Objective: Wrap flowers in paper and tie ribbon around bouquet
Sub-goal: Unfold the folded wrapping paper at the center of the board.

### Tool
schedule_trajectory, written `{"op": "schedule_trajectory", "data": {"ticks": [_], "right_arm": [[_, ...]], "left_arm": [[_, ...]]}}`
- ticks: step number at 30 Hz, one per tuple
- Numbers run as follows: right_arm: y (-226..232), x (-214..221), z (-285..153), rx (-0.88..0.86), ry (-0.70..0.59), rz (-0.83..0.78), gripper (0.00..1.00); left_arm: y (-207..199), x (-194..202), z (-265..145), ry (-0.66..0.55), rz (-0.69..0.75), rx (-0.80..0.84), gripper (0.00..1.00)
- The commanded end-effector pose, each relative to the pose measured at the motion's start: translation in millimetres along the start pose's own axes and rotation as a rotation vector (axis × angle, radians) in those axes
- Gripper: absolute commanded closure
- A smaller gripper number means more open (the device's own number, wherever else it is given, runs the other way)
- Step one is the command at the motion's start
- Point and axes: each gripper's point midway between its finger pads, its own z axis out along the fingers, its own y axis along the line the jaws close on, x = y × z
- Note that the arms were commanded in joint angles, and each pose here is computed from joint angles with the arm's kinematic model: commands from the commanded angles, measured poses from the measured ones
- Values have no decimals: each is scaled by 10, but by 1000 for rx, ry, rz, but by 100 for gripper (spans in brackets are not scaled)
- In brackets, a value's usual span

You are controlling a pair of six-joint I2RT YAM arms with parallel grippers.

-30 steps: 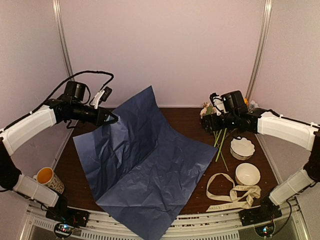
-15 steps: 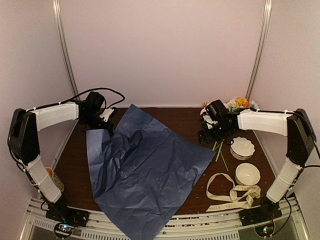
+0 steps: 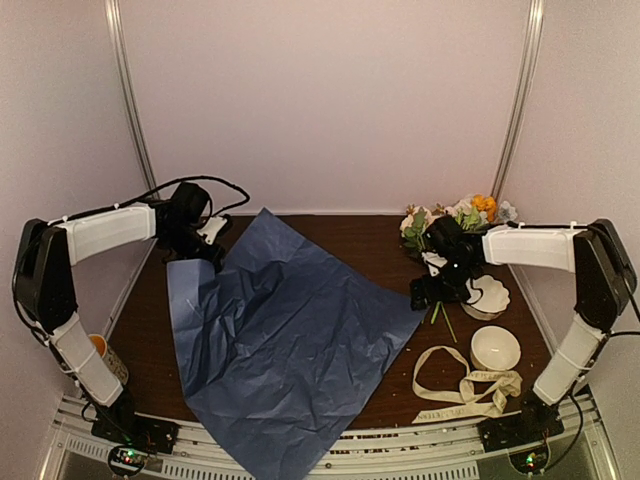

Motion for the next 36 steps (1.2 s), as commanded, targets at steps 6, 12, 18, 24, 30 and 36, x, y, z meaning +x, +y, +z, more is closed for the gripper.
{"op": "schedule_trajectory", "data": {"ticks": [6,12,18,24,30,36], "right_arm": [[391,151,-3,-379,-101,410,28],[474,300,137,-459,-79,528,36],[571,250,103,-538,-99,561,59],[576,99,-107,-540,-156,520,100],[330,-235,-516,-383,-304,406,100],[31,-636,-685,-268,-440,400,100]], "left_arm": [[-49,-37,-64,-3,77,-41,100],[-60,-28,-67,0,86,-47,100],[-55,-11,-62,8,86,-50,100],[-24,21,-43,21,74,-68,100],[101,-87,-87,1,62,-120,100],[366,-625,-82,-95,45,-166,100]]}}
